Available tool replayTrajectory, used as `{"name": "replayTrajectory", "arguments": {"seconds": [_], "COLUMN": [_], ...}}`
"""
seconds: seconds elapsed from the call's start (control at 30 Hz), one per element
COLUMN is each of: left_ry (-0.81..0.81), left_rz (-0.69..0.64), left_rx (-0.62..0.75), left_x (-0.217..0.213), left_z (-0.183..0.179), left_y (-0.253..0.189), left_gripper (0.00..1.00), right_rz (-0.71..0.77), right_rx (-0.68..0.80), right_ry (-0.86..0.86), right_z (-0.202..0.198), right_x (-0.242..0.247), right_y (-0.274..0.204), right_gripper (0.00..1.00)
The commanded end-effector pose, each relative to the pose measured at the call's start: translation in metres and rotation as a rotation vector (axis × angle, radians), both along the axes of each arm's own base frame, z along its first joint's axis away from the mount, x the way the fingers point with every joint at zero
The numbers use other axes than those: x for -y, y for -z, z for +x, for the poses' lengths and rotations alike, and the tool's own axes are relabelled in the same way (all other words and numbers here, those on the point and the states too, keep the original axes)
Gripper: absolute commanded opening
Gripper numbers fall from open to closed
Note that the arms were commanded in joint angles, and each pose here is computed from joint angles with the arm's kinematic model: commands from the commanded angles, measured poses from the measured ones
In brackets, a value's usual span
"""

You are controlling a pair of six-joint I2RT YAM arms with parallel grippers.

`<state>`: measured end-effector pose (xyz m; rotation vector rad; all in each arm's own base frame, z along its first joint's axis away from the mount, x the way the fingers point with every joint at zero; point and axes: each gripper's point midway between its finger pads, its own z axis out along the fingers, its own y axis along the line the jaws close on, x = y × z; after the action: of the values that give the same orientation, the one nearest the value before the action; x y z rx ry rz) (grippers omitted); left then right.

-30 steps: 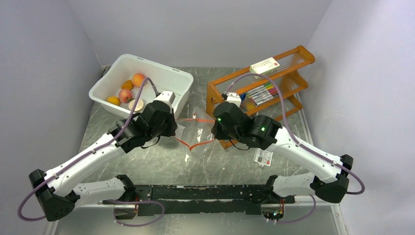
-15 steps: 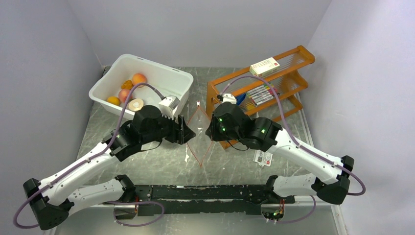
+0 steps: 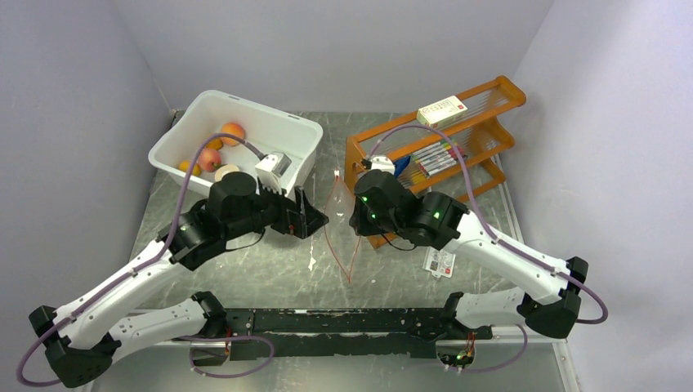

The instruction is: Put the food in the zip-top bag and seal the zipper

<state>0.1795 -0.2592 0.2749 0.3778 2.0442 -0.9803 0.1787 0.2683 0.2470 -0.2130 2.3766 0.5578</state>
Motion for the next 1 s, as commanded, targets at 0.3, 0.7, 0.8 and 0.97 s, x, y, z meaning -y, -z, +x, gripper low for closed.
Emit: {"name": "replayTrajectory", "arguments": {"seconds": [0.3, 0.7, 0.8, 0.97], "left_ry": [-0.410, -0.688, -0.706, -0.648], "left_rz": [0.246, 0.368, 0.447, 0.501], "left_rx": [0.049, 0.089, 0.077, 0.066], "left_x": [-0.056, -0.145, -0.161, -0.178], "left_z": [0.060, 0.148, 0.170, 0.209], "left_y": [-0.023, -0.013, -0.003, 0.019], "left_gripper": [0.92, 0.70, 0.71, 0.76], "right_rz": [-0.089, -0.009, -0.039, -0.085], "right_rx": [0.106, 0.120, 0.135, 0.143], "right_ry": [-0.062, -0.170, -0.160, -0.165], "right_z": [0.016, 0.006, 0.008, 0.009], "right_x": [0.000, -0.016, -0.009, -0.002], "right_y": [-0.042, -0.030, -0.032, -0.031], "right_gripper": [0.00, 0.00, 0.00, 0.00]}}
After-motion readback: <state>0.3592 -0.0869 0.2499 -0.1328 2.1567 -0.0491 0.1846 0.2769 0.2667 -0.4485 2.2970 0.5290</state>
